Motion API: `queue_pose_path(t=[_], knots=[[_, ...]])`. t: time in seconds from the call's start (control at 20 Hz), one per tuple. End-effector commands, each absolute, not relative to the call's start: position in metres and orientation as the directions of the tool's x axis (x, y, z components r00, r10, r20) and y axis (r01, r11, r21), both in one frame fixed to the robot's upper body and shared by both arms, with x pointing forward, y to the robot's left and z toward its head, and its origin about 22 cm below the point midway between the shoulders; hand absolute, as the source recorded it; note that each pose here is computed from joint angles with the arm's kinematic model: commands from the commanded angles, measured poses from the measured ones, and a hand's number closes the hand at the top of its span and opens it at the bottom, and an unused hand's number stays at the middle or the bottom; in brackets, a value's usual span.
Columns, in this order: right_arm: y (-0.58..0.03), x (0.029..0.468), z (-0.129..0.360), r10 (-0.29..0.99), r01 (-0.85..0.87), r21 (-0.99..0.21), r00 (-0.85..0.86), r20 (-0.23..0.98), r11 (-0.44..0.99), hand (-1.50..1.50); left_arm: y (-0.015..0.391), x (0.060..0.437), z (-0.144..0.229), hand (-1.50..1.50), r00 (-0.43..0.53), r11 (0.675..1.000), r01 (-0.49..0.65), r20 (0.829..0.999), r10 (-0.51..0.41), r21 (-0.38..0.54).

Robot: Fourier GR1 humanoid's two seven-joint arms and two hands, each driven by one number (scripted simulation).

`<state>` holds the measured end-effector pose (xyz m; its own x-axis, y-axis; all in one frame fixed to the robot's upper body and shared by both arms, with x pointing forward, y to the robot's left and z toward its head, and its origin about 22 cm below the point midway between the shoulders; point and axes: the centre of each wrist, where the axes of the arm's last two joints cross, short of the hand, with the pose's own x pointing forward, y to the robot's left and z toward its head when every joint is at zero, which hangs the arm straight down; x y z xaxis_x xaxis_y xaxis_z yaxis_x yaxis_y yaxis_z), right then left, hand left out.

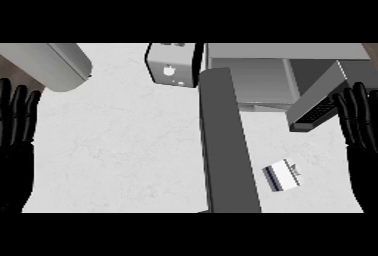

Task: Pick up the milk, place it into the microwave and close the microwave

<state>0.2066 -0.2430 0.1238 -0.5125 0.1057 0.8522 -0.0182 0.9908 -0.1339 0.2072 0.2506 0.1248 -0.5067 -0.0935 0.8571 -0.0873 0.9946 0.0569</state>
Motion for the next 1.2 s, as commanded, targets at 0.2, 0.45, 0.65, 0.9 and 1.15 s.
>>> queue_pose_path(t=[0.2, 0.45, 0.65, 0.9, 1.15], knots=[[-0.23, 0.17, 0.092, 0.181, 0.147, -0.124, -0.49, 0.852, 0.981, -1.5, 0.225, 0.22, 0.113, -1.5, -0.526, 0.992, -0.02, 0.842, -0.116, 0.125], [-0.202, 0.138, 0.07, 0.063, 0.085, -0.033, -0.374, 0.925, 0.996, -1.5, 0.205, 0.208, 0.082, -1.5, -0.363, 0.998, 0.031, 0.93, 0.061, -0.054], [-0.228, 0.095, 0.069, 0.086, 0.106, -0.052, -0.354, 0.931, 0.993, -1.5, 0.179, 0.187, 0.064, -1.5, -0.346, 0.998, 0.039, 0.936, 0.067, -0.057], [-0.217, 0.075, 0.044, 0.087, 0.112, -0.057, -0.292, 0.952, 0.992, -1.5, 0.157, 0.188, 0.052, -1.5, -0.366, 0.998, 0.034, 0.929, 0.06, -0.05], [-0.208, 0.078, 0.012, 0.106, 0.151, -0.064, -0.291, 0.951, 0.987, -1.5, 0.135, 0.167, 0.046, -1.5, -0.361, 0.996, 0.059, 0.929, 0.083, -0.065]])
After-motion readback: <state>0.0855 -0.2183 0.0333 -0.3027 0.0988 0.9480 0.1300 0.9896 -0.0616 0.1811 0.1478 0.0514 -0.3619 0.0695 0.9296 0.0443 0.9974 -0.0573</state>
